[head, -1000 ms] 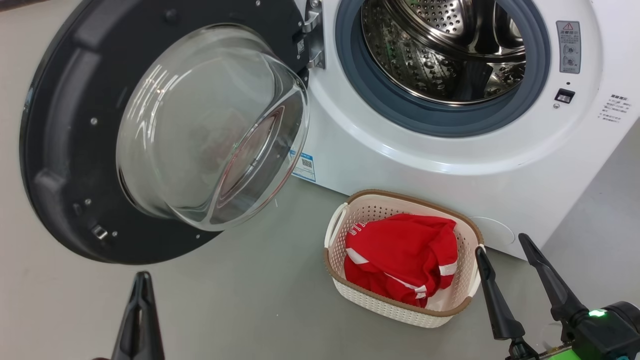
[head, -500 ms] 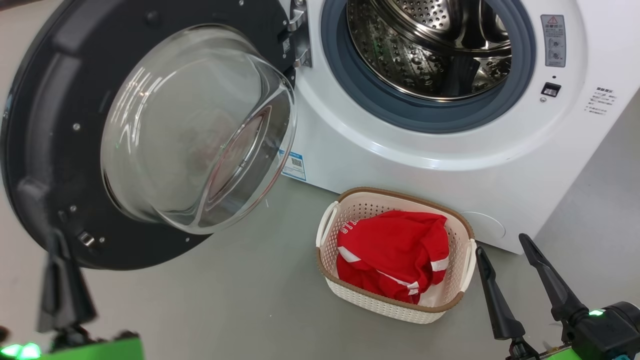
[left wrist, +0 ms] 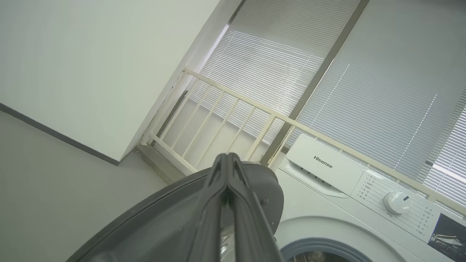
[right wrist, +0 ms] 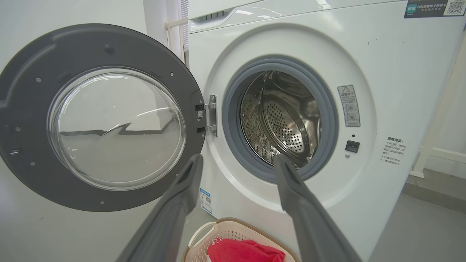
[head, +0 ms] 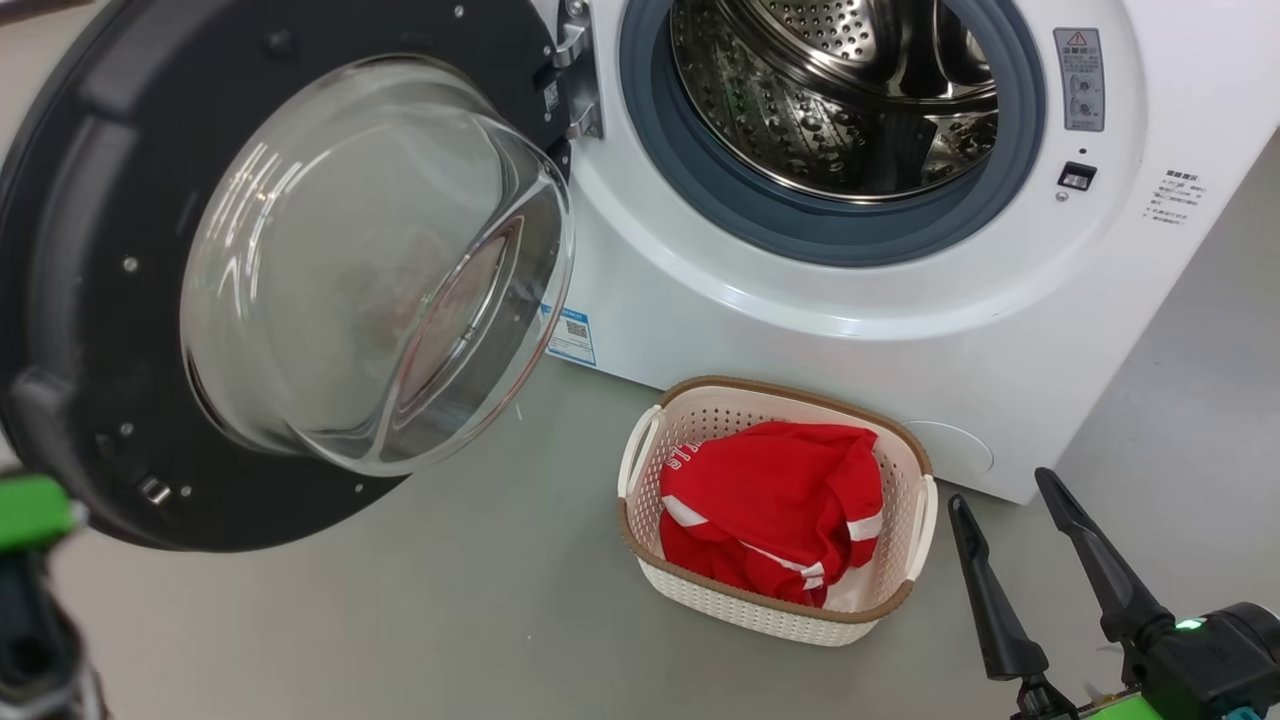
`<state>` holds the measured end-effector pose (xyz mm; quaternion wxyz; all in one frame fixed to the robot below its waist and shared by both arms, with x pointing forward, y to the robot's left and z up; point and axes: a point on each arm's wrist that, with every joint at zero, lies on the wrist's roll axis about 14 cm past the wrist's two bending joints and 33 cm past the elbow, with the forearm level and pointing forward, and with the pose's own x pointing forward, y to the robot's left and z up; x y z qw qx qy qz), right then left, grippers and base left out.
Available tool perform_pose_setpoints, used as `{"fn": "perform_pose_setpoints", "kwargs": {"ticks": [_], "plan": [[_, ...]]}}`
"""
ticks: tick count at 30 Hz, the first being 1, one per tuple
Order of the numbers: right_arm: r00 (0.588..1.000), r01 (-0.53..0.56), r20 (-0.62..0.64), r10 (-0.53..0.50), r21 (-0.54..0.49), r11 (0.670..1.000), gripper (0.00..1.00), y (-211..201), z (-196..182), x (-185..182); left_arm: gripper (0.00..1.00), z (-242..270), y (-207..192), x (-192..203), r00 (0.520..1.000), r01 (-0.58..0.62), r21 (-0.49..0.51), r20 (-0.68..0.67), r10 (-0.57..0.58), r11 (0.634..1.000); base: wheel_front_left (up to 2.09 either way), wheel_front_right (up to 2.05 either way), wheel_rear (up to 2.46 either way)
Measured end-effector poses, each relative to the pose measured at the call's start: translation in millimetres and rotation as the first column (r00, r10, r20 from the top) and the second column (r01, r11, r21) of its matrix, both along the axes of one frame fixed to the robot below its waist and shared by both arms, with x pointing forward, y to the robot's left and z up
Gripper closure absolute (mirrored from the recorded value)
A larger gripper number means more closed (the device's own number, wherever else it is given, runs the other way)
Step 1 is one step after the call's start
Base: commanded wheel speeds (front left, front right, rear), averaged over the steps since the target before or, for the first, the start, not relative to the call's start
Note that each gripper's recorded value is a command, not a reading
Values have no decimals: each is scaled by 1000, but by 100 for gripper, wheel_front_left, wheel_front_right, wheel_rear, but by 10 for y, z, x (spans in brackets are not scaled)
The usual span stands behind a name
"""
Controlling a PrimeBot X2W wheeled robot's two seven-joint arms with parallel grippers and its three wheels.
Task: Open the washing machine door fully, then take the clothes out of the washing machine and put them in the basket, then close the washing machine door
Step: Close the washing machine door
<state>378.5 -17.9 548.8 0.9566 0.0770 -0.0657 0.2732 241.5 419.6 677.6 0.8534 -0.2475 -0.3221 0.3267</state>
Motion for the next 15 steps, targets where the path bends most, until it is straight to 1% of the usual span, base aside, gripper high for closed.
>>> {"fn": "perform_pose_setpoints", "kwargs": {"ticks": [5,8,11,13,15], "plan": [[1000,9,-2,-9,1,1000,0,-32,1,3,100,78,298,60,999,10,-105,44,-5,994,0,0,0],[1000,15,-7,-15,1,1000,0,-52,-19,13,100,21,470,121,999,21,-201,53,-11,979,0,0,0],[1000,20,-14,-20,1,1000,0,-68,-40,22,100,-121,580,247,995,86,-342,86,-60,936,0,0,0],[1000,22,-17,-22,1,1000,0,-74,-51,27,100,-194,639,312,992,111,-403,94,-80,908,0,0,0],[1000,23,-18,-23,0,1000,0,-77,-54,25,100,-245,703,347,994,109,-433,74,-86,895,0,0,0]]}}
